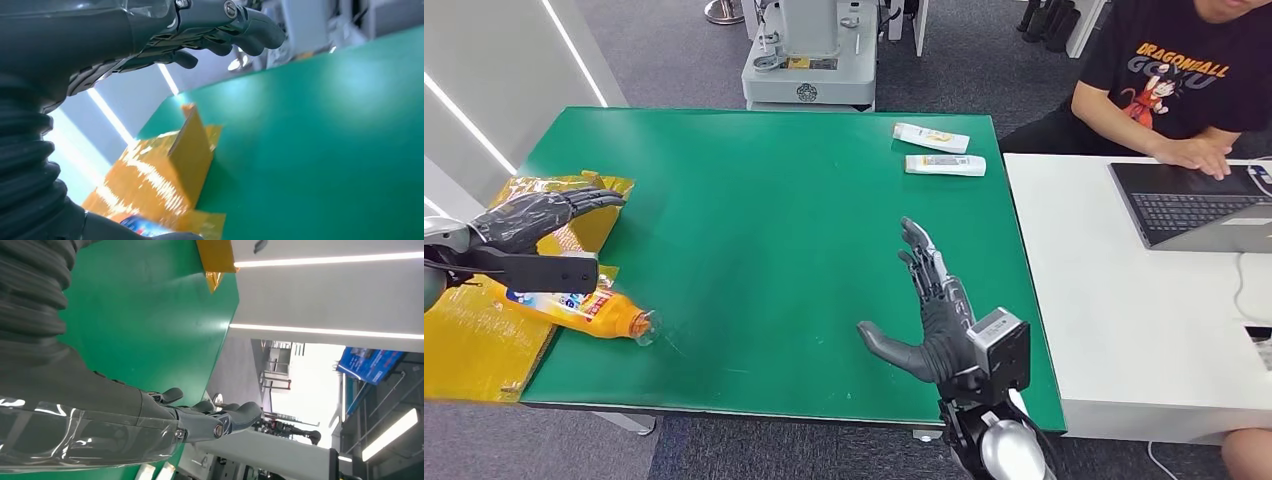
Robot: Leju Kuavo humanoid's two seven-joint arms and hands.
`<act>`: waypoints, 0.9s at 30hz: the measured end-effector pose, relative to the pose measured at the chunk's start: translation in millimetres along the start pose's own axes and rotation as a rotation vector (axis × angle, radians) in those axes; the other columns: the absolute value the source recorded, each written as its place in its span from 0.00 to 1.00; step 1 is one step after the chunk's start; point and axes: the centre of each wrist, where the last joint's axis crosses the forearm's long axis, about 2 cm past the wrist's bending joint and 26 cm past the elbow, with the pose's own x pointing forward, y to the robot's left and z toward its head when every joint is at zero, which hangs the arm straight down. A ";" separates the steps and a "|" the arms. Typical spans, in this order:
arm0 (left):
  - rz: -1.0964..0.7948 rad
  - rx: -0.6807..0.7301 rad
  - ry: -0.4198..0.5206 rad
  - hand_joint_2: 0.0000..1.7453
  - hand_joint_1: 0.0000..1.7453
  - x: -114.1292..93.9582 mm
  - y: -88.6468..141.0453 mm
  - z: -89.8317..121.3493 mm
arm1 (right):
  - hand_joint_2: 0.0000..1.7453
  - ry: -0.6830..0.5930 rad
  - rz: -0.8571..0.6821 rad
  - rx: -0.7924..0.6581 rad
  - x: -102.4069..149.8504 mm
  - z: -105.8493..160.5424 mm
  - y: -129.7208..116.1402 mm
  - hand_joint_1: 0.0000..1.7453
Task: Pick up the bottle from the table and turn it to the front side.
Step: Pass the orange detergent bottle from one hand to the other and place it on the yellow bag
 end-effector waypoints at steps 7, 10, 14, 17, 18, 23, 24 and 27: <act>0.340 0.646 -0.341 1.00 0.00 68.9 -33.0 -31.4 | 1.00 -0.022 0.031 -0.036 1.9 2.3 -1.0 0.00; 0.634 0.811 -0.415 1.00 0.00 110.5 -60.0 -45.2 | 1.00 -0.041 0.045 -0.074 2.5 0.3 -1.7 0.00; 1.015 0.812 -0.499 1.00 0.00 150.6 -90.3 -54.8 | 1.00 -0.067 0.050 -0.107 3.3 -2.2 -3.2 0.00; 1.214 0.822 -0.572 1.00 0.00 179.1 -106.9 -62.0 | 1.00 -0.090 0.050 -0.122 4.8 -5.8 -3.6 0.00; 1.266 0.826 -0.589 1.00 0.00 190.3 -112.2 -65.0 | 1.00 -0.100 0.051 -0.124 5.8 -8.0 -3.7 0.00; 1.391 0.825 -0.630 1.00 0.00 234.0 -123.5 -77.1 | 1.00 -0.145 0.054 -0.130 11.3 -21.2 -2.2 0.00; 1.395 0.824 -0.632 1.00 0.00 238.9 -123.5 -78.7 | 1.00 -0.150 0.053 -0.130 12.3 -23.8 -1.8 0.00; 1.402 0.815 -0.628 1.00 0.00 251.7 -123.2 -82.7 | 1.00 -0.165 0.049 -0.124 15.9 -33.9 -0.5 0.00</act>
